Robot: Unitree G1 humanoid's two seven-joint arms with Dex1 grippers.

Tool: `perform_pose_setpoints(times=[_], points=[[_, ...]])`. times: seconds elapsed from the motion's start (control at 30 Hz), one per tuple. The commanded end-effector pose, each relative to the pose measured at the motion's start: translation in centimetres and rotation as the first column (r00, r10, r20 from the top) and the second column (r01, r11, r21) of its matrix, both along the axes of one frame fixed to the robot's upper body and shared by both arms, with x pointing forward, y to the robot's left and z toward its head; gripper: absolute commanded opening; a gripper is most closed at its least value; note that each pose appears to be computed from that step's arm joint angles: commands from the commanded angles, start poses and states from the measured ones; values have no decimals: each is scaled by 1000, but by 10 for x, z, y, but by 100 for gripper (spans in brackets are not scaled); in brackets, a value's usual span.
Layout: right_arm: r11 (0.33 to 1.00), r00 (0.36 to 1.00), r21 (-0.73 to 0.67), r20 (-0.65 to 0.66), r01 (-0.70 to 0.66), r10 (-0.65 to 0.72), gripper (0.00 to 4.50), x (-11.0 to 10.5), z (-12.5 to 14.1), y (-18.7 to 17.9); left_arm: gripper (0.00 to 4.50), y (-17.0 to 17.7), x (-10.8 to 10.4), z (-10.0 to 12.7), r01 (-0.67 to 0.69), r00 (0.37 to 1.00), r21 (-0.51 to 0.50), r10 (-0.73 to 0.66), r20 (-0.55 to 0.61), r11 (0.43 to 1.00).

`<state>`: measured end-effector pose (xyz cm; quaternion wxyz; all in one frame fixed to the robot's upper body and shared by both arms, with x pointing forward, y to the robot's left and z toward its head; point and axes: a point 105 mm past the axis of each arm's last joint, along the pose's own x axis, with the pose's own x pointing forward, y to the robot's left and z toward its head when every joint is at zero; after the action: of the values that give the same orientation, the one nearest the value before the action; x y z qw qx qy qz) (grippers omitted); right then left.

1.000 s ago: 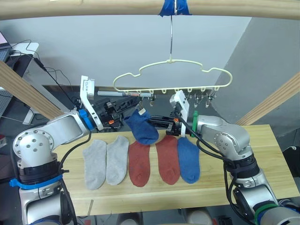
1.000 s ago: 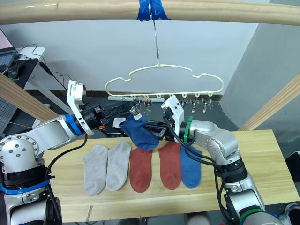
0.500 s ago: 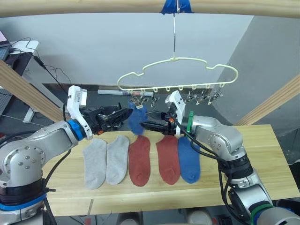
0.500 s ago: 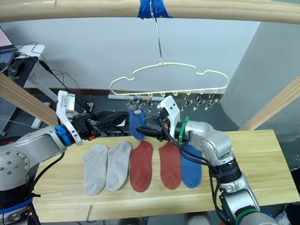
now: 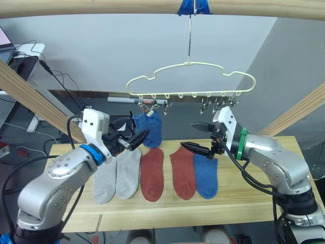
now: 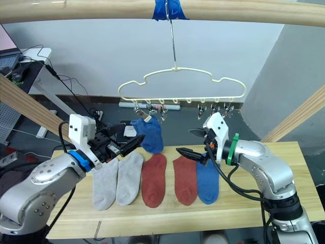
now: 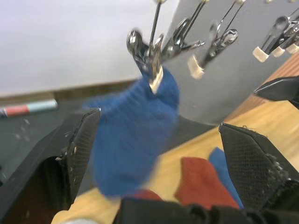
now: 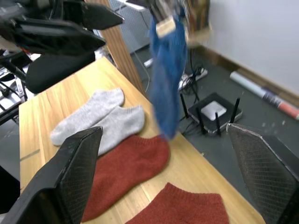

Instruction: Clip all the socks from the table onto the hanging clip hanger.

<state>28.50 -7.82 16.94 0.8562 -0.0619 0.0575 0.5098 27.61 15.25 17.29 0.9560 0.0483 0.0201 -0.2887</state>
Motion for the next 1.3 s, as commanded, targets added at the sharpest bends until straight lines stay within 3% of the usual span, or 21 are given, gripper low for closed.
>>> perform_pose_setpoints(times=[0.03, 0.2, 0.3, 0.5, 0.8, 1.03, 1.3], points=[[1000, 998, 24, 58, -6, 5, 446, -10, 14, 1, 450, -14, -8, 10, 14, 995, 8, -15, 103, 1000], [997, 995, 77, 96, 11, -18, 446, -14, 30, 4, 450, -31, -6, 19, -4, 979, 5, 3, 206, 1000], [994, 991, 112, 134, -14, -1, 450, -22, 42, 6, 393, -39, -3, 28, -5, 955, 23, -2, 297, 1000], [993, 989, 116, 149, -2, -15, 450, -25, 42, 6, 210, -43, 5, 21, 1, 939, 104, -37, 342, 995], [990, 991, 136, 131, 25, -43, 450, -22, 37, 3, 210, -33, 33, 5, -17, 953, 90, -11, 302, 996], [990, 990, 138, 127, 39, -57, 450, -19, 32, 2, 210, -34, 58, 7, -31, 954, 52, 14, 300, 998], [989, 989, 140, 129, 53, -72, 450, -17, 30, 1, 210, -32, 61, 10, -44, 951, 37, 30, 307, 998]])
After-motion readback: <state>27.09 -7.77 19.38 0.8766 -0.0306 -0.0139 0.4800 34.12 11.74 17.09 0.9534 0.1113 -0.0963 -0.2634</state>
